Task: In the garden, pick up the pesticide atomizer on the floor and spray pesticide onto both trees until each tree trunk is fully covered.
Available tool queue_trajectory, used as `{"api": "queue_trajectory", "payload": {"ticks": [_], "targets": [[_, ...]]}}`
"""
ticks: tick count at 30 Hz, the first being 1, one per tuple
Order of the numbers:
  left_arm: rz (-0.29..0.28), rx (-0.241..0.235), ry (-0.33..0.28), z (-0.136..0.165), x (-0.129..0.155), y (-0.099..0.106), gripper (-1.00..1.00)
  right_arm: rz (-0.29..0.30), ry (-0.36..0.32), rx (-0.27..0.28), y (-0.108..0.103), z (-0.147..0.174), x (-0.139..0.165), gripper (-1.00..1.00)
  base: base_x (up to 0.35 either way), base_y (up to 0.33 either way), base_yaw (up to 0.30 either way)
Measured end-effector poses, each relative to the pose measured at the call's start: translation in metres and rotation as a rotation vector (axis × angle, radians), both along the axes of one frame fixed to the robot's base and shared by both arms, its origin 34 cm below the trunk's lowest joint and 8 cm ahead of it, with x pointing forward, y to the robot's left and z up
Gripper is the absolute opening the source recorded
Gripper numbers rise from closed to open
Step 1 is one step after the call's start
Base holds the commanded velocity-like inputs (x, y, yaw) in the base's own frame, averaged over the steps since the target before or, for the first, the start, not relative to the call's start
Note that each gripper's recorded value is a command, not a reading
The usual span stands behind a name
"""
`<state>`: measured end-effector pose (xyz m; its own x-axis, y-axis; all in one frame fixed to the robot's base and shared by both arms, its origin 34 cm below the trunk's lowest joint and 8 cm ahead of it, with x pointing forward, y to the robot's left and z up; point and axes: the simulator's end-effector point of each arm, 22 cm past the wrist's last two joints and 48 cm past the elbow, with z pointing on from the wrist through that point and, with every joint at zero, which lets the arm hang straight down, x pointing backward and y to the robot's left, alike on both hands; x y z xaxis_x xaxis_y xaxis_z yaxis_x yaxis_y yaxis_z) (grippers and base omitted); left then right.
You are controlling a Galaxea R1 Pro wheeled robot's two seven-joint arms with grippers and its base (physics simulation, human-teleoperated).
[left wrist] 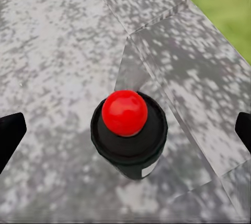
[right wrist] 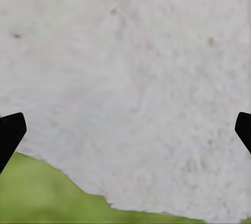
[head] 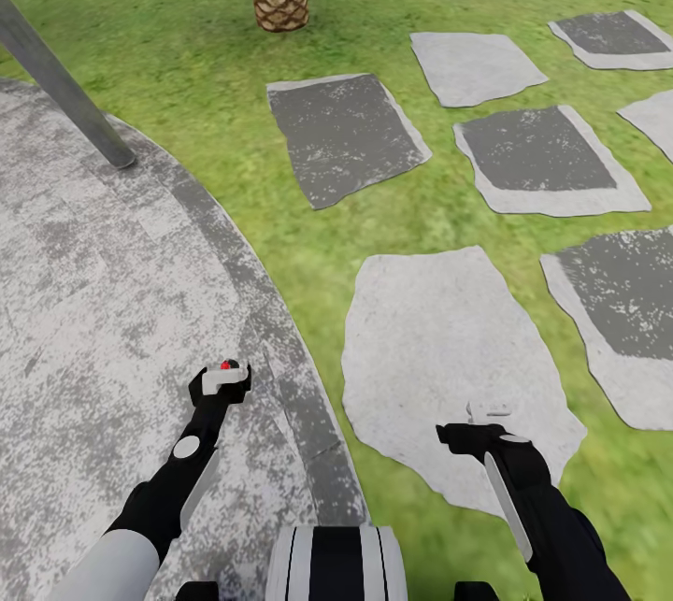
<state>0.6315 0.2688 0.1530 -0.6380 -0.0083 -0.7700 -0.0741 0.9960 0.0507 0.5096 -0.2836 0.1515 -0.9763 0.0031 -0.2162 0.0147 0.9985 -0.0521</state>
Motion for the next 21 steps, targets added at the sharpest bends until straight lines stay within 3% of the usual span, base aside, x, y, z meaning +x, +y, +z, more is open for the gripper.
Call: {"api": "queue_trajectory", "payload": {"ticks": [21], "targets": [[0.000, 0.000, 0.037, -0.020, -0.013, 0.000, 1.00, 0.001, 0.035, 0.001, 0.001, -0.016, -0.012, 1.00, 0.000, 0.000, 0.000]]}}
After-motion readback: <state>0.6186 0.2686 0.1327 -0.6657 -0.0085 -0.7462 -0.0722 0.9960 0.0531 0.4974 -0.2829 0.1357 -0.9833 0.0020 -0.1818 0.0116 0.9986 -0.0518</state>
